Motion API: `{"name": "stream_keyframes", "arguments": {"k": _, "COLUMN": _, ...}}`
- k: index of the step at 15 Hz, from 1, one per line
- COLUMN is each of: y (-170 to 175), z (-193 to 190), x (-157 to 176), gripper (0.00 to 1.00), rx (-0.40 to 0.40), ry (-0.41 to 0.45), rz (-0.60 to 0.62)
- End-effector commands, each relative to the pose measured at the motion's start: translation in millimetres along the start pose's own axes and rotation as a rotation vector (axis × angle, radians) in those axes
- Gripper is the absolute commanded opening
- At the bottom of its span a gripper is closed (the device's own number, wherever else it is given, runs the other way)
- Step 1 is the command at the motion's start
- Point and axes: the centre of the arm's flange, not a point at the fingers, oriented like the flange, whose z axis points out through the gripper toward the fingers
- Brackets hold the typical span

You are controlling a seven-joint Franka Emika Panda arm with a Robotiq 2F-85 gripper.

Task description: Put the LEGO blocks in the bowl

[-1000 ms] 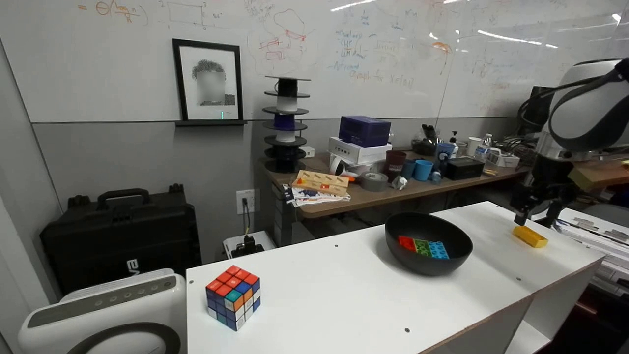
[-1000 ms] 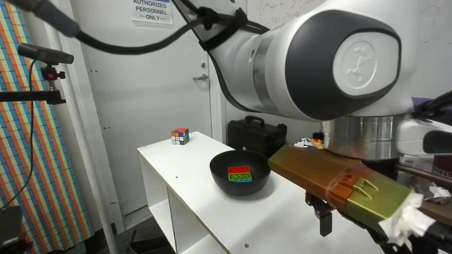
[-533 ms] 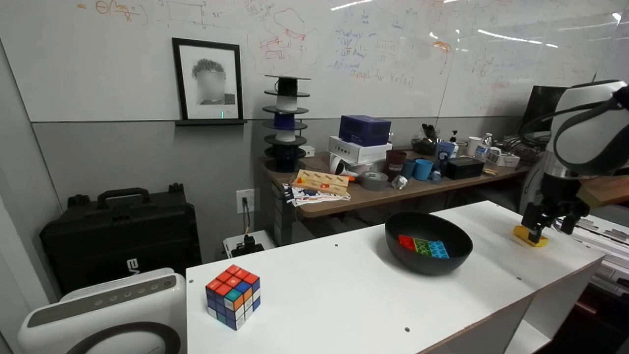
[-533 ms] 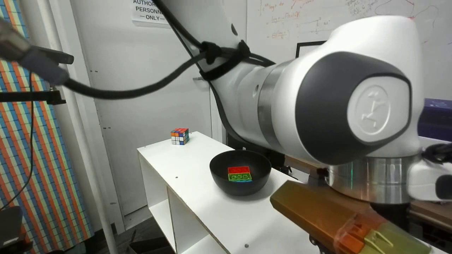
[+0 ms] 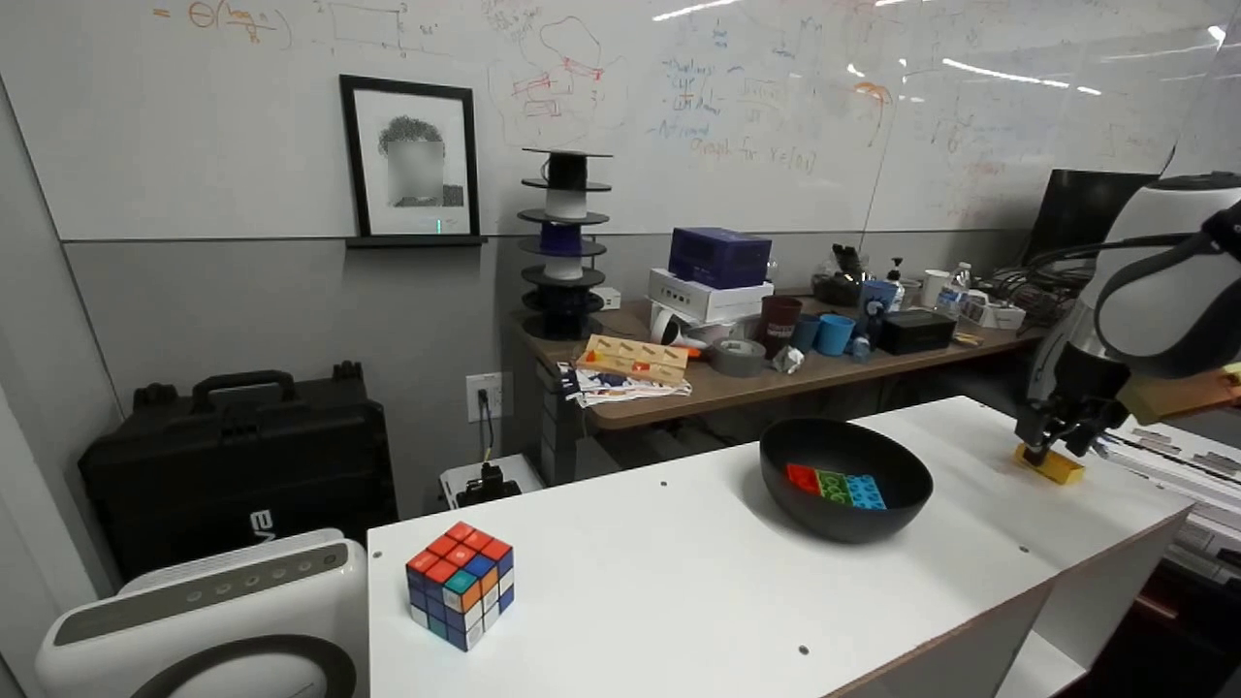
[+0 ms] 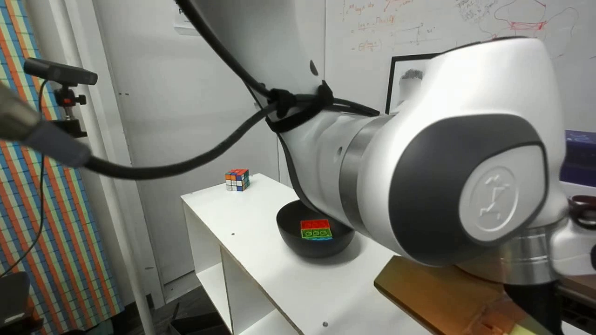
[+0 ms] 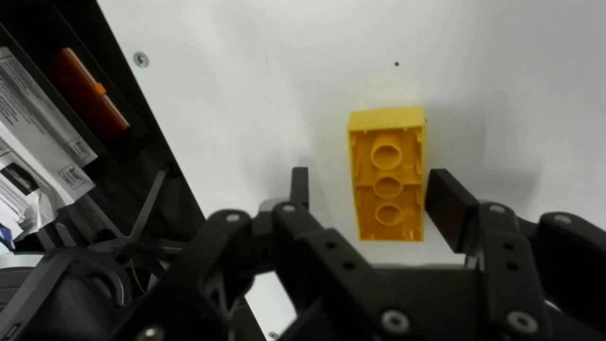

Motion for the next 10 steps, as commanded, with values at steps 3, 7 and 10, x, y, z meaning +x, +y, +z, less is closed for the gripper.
{"name": "stream_keyframes", "arguments": {"k": 3, "y": -13.3, "z": -6.3, "x": -3.2, "gripper": 0.19, "rx": 0.053, "ry": 0.061, "rz": -0.001}}
{"name": "stream_keyframes", "arguments": {"k": 7, "y": -10.5, "z": -6.6, "x": -9.4, "gripper": 0.12, "rx": 0.056, "ry": 0.057, "rz": 0.009}}
{"name": "stream_keyframes", "arguments": {"k": 10, "y": -14.3, "z": -22.1, "x": -2.9, "gripper": 0.12, "rx": 0.064, "ry": 0.043, "rz": 0.04}}
